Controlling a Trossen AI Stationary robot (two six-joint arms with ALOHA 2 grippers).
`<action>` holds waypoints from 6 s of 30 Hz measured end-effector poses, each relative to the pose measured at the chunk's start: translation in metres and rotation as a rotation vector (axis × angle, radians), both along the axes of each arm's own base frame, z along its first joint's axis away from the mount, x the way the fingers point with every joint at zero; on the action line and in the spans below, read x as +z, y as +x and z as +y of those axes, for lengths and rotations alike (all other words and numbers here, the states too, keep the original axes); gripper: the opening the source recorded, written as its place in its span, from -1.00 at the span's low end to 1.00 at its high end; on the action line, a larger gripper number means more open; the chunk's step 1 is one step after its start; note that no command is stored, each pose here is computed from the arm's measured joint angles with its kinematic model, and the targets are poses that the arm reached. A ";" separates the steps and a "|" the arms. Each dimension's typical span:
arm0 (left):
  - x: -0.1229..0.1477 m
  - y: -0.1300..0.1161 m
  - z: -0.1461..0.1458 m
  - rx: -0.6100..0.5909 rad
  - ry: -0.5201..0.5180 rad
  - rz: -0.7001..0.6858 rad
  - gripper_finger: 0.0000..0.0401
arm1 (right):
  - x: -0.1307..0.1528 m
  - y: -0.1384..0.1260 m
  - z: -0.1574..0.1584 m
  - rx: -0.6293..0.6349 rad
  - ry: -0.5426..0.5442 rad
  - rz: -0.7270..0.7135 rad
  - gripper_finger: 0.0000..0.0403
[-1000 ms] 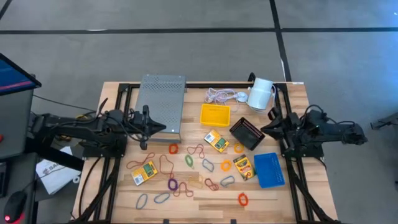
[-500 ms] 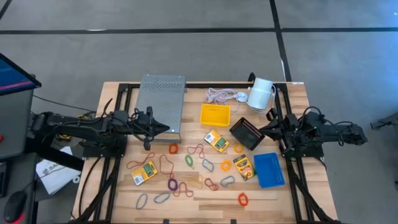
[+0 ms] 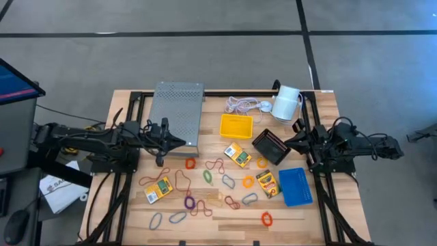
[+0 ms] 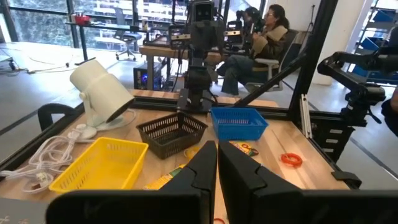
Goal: Pick & Place Office Desk Supplies
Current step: Put the yellow spring keychain into the blue bin
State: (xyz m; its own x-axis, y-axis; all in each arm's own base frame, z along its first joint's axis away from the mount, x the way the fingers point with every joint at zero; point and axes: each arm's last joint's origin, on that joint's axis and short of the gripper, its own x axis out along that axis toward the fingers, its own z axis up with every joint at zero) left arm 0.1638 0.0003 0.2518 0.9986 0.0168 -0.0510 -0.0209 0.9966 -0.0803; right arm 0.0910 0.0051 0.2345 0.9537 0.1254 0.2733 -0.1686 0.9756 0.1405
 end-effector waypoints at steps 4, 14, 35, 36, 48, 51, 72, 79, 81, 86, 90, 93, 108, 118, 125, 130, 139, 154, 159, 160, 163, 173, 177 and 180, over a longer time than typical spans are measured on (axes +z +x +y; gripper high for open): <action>0.002 -0.002 0.000 0.000 0.003 -0.010 -0.94 | 0.001 0.000 0.000 0.001 0.000 -0.006 -0.89; 0.000 -0.006 0.000 0.000 -0.001 0.019 -0.94 | -0.005 0.002 0.000 -0.020 -0.085 0.050 -0.89; -0.001 -0.058 -0.001 -0.016 -0.111 0.088 -0.94 | 0.022 0.082 0.002 -0.067 -0.051 0.632 -0.75; -0.003 -0.058 -0.002 -0.021 -0.124 0.100 -0.94 | 0.025 0.087 0.003 -0.062 -0.056 0.671 -0.75; -0.005 -0.049 -0.007 -0.083 -0.048 0.123 -0.94 | 0.028 0.152 0.028 0.042 -0.173 1.127 -0.75; -0.007 -0.045 -0.007 -0.084 -0.028 0.146 -0.94 | 0.025 0.166 0.039 0.110 -0.205 1.205 -0.75; -0.002 -0.040 -0.012 -0.143 0.075 0.085 -0.94 | -0.048 0.237 0.109 0.160 -0.438 1.591 -0.23; -0.001 -0.040 -0.013 -0.153 0.076 0.079 -0.94 | -0.076 0.241 0.116 0.153 -0.515 1.683 -0.30; -0.002 -0.039 -0.013 -0.153 0.076 0.082 -0.94 | -0.082 0.241 0.116 0.154 -0.527 1.706 -0.34; -0.002 -0.037 -0.013 -0.153 0.076 0.082 -0.94 | -0.086 0.241 0.118 0.148 -0.552 1.708 -0.41; -0.002 -0.037 -0.013 -0.153 0.076 0.081 -0.94 | -0.087 0.242 0.118 0.141 -0.553 1.694 -0.44; -0.002 -0.037 -0.013 -0.153 0.076 0.081 -0.94 | -0.086 0.243 0.118 0.140 -0.551 1.689 -0.45; -0.002 -0.037 -0.013 -0.153 0.076 0.082 -0.94 | -0.087 0.238 0.118 0.193 -0.524 1.740 -0.45; -0.002 -0.037 -0.013 -0.153 0.076 0.083 -0.94 | -0.098 0.246 0.118 0.170 -0.480 1.722 -0.27; -0.002 -0.037 -0.013 -0.154 0.083 0.083 -0.94 | -0.115 0.248 0.119 0.172 -0.482 1.788 -0.32; -0.002 -0.037 -0.013 -0.154 0.084 0.083 -0.94 | -0.110 0.247 0.115 0.133 -0.461 1.774 -0.63; -0.002 -0.037 -0.013 -0.154 0.084 0.082 -0.94 | -0.087 0.246 0.100 0.063 -0.369 1.744 -0.97; -0.001 -0.037 -0.013 -0.153 0.076 0.078 -0.94 | 0.015 0.215 0.068 -0.018 -0.155 1.529 -0.99; 0.003 -0.036 -0.013 -0.152 0.073 0.038 -0.94 | 0.039 0.188 0.055 -0.052 -0.094 1.489 -1.00; 0.003 -0.036 -0.013 -0.151 0.072 0.030 -0.94 | 0.041 0.180 0.052 -0.063 -0.069 1.478 -1.00; 0.005 -0.036 -0.013 -0.150 0.069 0.011 -0.94 | 0.039 0.151 0.044 -0.098 0.027 1.428 -1.00; 0.016 -0.020 -0.015 -0.147 -0.010 -0.116 -0.94 | 0.024 0.061 0.053 -0.103 0.408 1.220 -1.00; 0.016 -0.002 -0.018 -0.157 -0.014 -0.097 -0.94 | 0.028 0.042 0.064 -0.095 0.450 1.212 -1.00; 0.019 0.010 -0.021 -0.163 -0.011 -0.066 -0.94 | 0.021 0.031 0.072 -0.120 0.465 1.314 -1.00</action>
